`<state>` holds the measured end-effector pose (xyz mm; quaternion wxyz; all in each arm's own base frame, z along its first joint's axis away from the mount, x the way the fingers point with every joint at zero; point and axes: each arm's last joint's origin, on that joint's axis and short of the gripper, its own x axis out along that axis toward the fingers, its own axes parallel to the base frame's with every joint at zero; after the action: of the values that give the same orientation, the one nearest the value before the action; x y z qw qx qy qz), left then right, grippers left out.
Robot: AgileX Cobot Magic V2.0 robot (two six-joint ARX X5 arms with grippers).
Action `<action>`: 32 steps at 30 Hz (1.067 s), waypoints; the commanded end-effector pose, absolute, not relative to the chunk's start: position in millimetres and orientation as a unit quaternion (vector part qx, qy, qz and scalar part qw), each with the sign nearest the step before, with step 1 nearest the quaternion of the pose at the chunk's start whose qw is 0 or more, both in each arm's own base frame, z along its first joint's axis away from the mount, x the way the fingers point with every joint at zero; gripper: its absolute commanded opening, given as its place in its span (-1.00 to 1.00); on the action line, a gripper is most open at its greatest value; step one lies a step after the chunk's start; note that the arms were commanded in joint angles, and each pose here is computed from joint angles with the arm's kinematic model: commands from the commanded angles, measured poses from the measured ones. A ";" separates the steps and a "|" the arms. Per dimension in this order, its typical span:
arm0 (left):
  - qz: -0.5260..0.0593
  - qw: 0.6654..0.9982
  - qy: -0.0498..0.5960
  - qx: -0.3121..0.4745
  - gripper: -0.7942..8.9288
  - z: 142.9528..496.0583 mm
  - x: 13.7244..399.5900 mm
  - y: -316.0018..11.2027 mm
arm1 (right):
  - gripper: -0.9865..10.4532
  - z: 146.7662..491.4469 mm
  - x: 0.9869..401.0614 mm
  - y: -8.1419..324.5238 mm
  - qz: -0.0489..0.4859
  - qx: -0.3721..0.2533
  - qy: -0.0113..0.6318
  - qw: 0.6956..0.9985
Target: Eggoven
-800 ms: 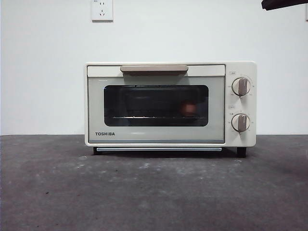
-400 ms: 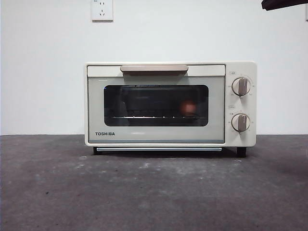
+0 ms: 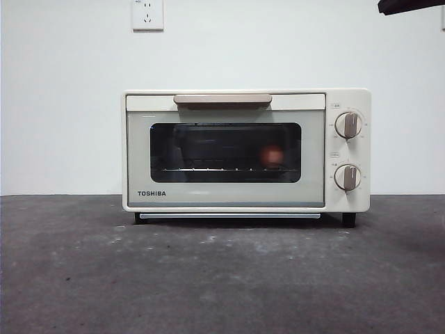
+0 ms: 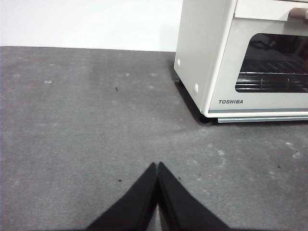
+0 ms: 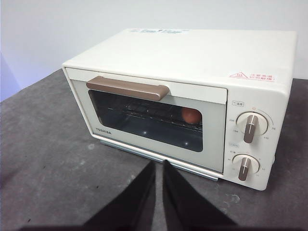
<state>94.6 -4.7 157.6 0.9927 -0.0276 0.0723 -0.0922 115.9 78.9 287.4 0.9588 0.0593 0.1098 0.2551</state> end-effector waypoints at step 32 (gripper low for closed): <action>-0.090 0.992 0.080 -0.030 -0.82 149.6 95.9 -4.4 | -0.82 171.5 98.4 -0.2 -0.001 0.010 -0.011 1.000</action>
<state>94.6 -4.7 157.6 0.9927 -0.0276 0.0723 -0.0924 98.4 -0.1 173.1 0.9999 0.0112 -0.0083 -0.0007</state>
